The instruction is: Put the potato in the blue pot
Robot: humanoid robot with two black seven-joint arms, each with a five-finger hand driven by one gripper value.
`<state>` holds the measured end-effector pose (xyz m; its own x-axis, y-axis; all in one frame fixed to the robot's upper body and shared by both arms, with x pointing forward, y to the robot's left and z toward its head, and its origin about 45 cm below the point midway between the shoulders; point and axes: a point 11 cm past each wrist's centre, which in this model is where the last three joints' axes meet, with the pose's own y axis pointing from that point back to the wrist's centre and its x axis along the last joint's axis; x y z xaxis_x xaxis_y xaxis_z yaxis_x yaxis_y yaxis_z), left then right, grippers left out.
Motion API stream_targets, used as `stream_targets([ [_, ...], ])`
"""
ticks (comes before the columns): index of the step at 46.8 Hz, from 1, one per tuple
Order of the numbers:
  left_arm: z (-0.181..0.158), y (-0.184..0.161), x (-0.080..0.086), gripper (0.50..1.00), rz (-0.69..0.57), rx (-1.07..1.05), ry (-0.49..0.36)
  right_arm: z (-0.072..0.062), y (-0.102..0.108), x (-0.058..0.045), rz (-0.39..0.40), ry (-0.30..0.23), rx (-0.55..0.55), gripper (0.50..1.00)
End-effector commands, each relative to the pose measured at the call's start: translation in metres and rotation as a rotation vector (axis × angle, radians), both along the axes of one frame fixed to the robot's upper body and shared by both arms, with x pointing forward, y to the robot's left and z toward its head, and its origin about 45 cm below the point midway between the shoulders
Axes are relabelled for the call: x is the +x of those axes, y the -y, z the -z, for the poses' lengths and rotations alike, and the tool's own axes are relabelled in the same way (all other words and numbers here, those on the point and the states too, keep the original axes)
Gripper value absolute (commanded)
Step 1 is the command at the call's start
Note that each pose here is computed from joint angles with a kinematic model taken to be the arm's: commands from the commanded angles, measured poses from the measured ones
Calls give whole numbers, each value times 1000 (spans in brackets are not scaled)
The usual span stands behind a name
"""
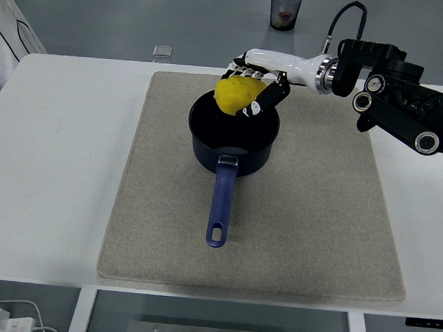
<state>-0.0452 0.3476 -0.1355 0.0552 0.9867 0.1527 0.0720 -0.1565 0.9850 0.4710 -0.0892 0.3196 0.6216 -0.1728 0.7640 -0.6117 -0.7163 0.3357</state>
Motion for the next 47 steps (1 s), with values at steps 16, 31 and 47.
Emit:
stream_targets([
  [16,0,0,0,996,0,0,0,27,-17,-8,-22,-42,-13,582],
  [31,0,0,0,996,0,0,0,32,-19,-10,-28,-56,-21,893],
  [47,0,0,0,996,0,0,0,22,-8,-2,7,-33,12,919],
])
